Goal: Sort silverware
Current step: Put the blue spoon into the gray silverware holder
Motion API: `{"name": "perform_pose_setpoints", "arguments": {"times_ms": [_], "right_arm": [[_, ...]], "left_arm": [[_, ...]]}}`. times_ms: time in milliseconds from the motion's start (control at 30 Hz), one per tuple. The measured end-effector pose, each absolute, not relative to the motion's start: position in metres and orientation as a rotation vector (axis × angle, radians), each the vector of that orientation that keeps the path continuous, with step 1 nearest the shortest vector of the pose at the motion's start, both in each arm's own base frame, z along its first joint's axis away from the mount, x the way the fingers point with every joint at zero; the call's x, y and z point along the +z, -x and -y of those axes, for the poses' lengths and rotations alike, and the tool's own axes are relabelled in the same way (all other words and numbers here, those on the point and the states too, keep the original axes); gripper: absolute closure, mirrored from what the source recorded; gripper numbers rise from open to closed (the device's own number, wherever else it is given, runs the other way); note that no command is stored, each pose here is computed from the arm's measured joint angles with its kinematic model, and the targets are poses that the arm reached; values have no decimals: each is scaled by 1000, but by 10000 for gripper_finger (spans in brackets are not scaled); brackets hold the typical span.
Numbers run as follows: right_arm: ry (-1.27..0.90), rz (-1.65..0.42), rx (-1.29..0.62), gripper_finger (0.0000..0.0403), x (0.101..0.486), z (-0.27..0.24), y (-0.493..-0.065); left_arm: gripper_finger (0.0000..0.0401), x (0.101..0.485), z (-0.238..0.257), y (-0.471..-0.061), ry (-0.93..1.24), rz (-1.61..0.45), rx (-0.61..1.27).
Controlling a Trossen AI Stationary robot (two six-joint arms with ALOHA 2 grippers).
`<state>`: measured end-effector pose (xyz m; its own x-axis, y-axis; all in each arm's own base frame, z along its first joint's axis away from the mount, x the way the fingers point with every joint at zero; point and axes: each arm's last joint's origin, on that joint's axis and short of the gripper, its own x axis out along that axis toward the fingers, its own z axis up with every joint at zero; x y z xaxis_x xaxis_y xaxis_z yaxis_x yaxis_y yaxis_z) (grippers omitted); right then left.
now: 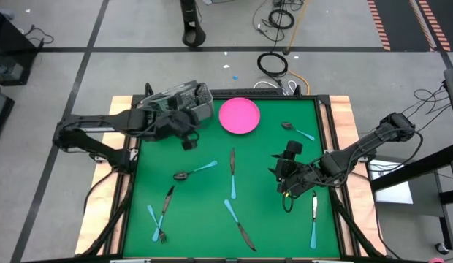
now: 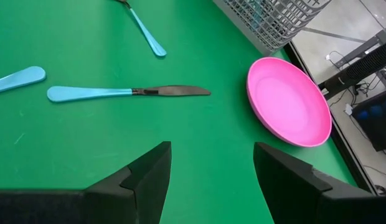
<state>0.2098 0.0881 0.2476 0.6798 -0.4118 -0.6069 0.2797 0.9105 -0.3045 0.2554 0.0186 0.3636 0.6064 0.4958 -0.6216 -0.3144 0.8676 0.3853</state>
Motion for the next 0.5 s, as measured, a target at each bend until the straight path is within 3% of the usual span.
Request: {"name": "perform_pose_setpoints", "arguments": {"times_ms": [167, 500], "right_arm": [[191, -722, -391, 186, 248, -88, -210], [204, -684, -366, 186, 251, -90, -214]], "left_arm": [[299, 357, 2, -253, 132, -816, 263], [299, 289, 45, -262, 122, -1166, 47]]}}
